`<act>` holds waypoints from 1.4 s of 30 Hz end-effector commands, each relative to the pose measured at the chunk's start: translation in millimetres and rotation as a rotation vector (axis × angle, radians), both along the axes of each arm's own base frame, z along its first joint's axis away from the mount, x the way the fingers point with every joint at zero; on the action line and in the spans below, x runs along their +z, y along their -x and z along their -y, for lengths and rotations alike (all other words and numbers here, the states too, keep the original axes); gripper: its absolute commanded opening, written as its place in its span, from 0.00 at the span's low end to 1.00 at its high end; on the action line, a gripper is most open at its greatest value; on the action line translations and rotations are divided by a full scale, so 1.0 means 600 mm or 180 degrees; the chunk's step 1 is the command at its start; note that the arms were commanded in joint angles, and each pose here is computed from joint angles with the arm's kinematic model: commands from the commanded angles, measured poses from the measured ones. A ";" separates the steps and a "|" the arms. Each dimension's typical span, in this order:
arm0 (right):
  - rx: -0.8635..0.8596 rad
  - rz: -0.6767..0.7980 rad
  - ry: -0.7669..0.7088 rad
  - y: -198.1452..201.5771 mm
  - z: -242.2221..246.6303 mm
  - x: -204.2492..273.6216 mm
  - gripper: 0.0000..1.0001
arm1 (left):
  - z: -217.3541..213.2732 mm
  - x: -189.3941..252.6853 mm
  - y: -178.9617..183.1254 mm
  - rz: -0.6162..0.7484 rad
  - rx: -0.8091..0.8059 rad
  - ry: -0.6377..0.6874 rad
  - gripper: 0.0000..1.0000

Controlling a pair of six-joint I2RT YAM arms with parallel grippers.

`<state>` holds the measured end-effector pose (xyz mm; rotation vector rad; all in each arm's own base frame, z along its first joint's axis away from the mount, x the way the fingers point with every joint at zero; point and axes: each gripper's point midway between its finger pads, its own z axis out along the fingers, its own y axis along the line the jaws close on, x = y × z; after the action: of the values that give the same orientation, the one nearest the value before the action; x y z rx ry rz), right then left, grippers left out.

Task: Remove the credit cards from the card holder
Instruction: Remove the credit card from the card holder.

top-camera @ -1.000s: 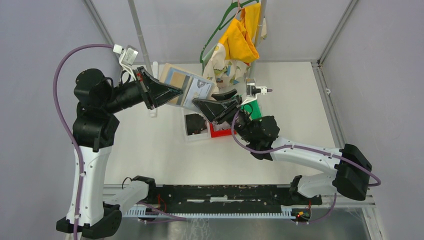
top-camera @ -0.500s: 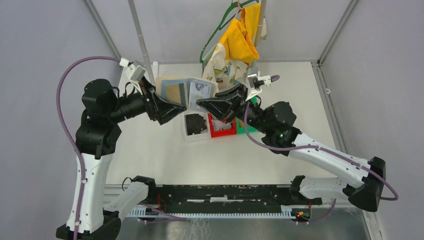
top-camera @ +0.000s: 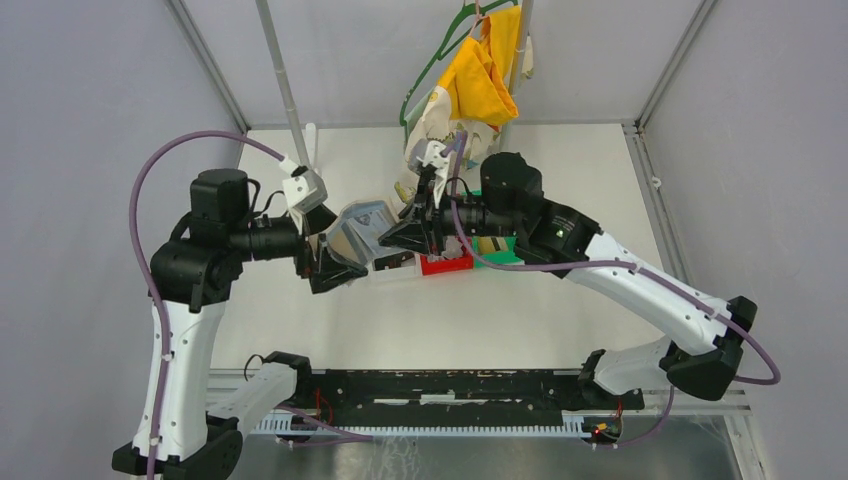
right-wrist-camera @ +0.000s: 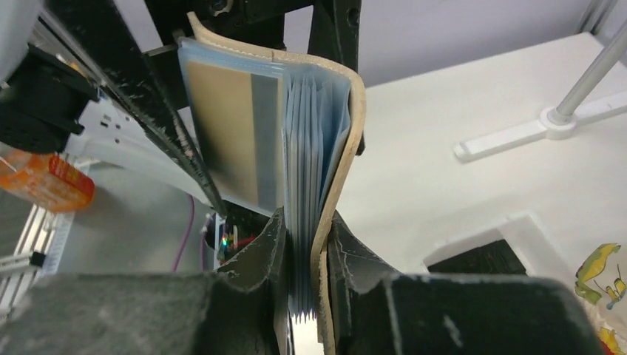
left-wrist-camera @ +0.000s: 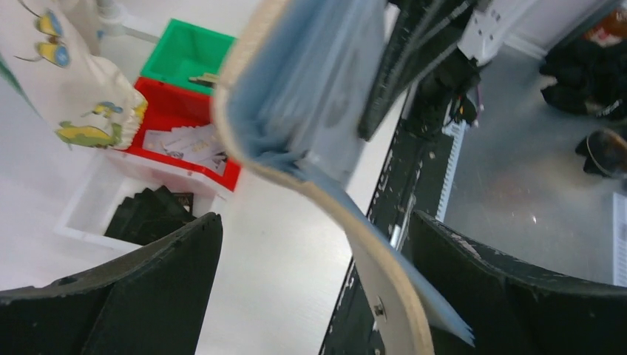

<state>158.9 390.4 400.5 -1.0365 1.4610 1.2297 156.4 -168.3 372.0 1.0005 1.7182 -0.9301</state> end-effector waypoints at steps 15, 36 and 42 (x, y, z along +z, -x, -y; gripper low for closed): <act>0.1005 0.0361 0.0668 0.065 -0.021 -0.037 0.00 | -0.018 -0.054 0.031 0.0391 -0.0598 -0.0528 1.00; 0.1183 0.0511 0.0803 0.085 -0.047 -0.029 0.00 | 0.005 -0.021 0.051 0.0314 -0.0765 -0.0143 0.96; 0.1148 0.0583 0.0807 0.078 -0.050 -0.021 0.00 | 0.009 -0.007 0.070 0.0212 -0.0927 -0.0054 0.89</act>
<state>113.3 418.4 354.6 -1.6124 1.4783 1.1756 129.1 -168.9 347.9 1.2763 1.6373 -0.9862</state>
